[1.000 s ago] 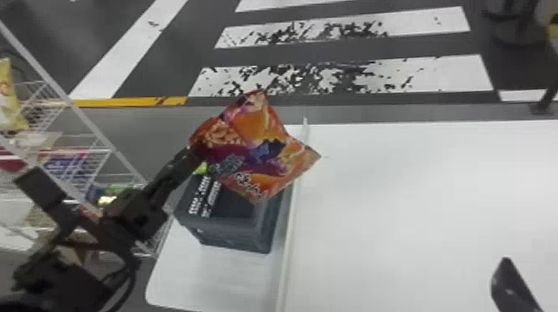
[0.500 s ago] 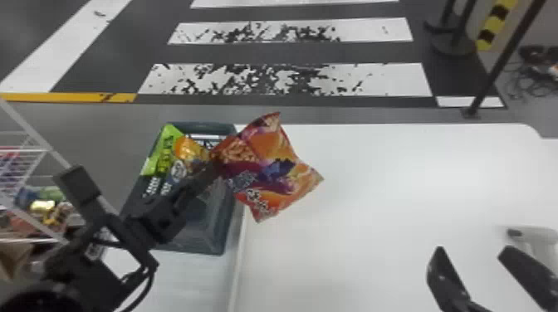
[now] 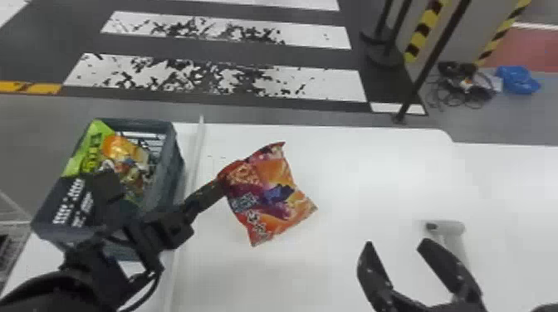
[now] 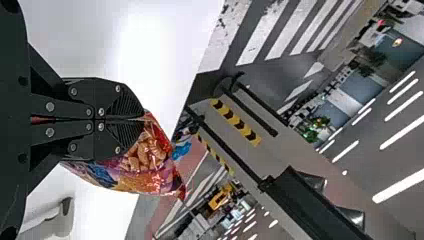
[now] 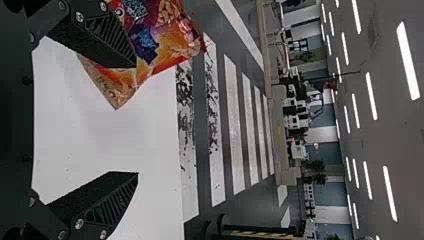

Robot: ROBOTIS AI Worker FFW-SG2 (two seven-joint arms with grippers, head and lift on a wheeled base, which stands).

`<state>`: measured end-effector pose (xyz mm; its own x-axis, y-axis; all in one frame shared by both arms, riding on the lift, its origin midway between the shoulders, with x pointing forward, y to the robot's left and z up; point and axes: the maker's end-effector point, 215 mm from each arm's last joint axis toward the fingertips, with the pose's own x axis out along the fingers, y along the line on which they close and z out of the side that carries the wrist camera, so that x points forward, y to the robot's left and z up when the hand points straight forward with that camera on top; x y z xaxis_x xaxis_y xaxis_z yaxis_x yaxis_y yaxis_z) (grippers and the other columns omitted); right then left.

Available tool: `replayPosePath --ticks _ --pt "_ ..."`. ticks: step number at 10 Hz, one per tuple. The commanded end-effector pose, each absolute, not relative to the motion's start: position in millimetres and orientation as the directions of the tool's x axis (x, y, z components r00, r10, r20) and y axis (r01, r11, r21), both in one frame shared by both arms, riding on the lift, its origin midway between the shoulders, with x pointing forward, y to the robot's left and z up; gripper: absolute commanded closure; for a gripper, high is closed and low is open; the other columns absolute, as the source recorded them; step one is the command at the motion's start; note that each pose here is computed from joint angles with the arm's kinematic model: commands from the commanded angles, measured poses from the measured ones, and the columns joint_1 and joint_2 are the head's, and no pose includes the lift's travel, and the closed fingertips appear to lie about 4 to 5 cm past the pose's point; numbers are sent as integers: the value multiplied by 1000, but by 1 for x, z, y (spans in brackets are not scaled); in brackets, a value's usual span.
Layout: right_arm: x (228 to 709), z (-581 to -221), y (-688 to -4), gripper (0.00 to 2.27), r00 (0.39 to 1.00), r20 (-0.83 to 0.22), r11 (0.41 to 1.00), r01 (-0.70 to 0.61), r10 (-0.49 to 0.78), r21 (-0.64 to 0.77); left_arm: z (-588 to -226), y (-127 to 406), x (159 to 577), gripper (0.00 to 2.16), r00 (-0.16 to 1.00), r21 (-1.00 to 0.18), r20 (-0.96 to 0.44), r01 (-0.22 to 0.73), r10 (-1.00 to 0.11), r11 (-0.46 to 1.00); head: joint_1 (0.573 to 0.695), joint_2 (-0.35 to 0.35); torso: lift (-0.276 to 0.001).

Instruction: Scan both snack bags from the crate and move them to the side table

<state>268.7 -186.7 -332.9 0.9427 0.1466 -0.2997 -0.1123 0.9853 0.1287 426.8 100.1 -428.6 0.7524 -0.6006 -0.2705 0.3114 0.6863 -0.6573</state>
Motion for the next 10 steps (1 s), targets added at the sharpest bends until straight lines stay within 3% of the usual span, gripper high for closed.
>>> replayPosePath --ticks 1,5,10 --pt "268 -333 -188 167 943 -301 986 -111 145 126 -451 73 433 2071 713 -670 -299 317 -635 671 695 -133 -29" --pt "269 -333 -190 167 944 -300 987 -108 140 121 -509 49 447 2071 642 -663 -393 298 -658 687 695 -219 -29" --pt "269 -334 -194 167 944 -303 988 -99 130 115 -543 36 461 2064 647 -588 -446 309 -618 748 695 -224 -29"
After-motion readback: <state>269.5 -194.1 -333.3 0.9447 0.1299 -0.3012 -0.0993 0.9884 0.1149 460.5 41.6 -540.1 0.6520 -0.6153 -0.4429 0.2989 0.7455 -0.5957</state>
